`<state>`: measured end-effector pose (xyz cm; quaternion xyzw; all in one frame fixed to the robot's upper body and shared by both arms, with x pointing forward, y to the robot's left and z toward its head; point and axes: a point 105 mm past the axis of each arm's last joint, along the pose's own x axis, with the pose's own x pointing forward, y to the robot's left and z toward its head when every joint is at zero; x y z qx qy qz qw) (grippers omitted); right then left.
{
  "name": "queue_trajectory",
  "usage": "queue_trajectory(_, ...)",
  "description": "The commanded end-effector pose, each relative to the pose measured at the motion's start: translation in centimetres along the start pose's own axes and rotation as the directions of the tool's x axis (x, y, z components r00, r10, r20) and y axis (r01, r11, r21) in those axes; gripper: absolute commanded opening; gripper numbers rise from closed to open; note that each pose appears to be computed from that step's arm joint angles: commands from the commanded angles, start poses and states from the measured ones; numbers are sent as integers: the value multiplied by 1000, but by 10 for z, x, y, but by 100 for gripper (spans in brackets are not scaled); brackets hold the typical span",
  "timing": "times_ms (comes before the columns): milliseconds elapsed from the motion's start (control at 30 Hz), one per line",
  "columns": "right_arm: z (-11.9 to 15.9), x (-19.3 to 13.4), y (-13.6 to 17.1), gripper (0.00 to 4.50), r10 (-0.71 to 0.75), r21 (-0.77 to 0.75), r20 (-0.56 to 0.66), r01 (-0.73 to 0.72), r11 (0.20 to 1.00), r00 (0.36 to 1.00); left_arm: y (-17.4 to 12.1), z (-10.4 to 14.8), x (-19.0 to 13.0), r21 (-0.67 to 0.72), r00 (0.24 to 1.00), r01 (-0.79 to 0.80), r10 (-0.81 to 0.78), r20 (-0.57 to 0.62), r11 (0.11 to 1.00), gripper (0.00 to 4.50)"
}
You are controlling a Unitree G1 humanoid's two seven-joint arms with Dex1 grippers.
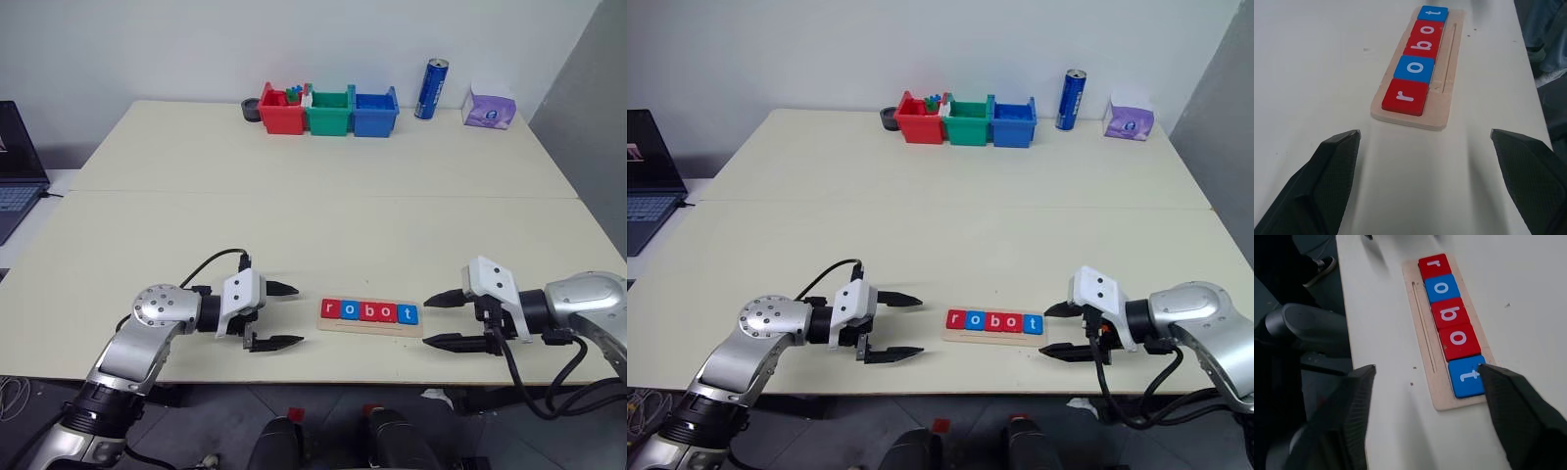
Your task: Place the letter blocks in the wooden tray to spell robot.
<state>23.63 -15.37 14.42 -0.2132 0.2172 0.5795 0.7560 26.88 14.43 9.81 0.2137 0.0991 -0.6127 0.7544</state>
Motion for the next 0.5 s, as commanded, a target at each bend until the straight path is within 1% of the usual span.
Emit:
queue_trajectory(33,15,-12,-3,448,-26,-40,43,28,999,999,6,20,-5,54,999,-16,13,43,998,450)
queue_trajectory(167,17,-18,-8,448,-42,-42,49,44,998,998,8,23,-5,66,999,-26,23,43,998,450)
queue_trajectory(367,19,-19,-17,448,-88,-103,47,93,990,995,9,23,-4,89,999,-23,20,37,996,450)
queue_trajectory(500,14,-19,-19,448,-89,-132,16,90,987,996,7,22,-4,121,1000,-5,2,25,993,450)
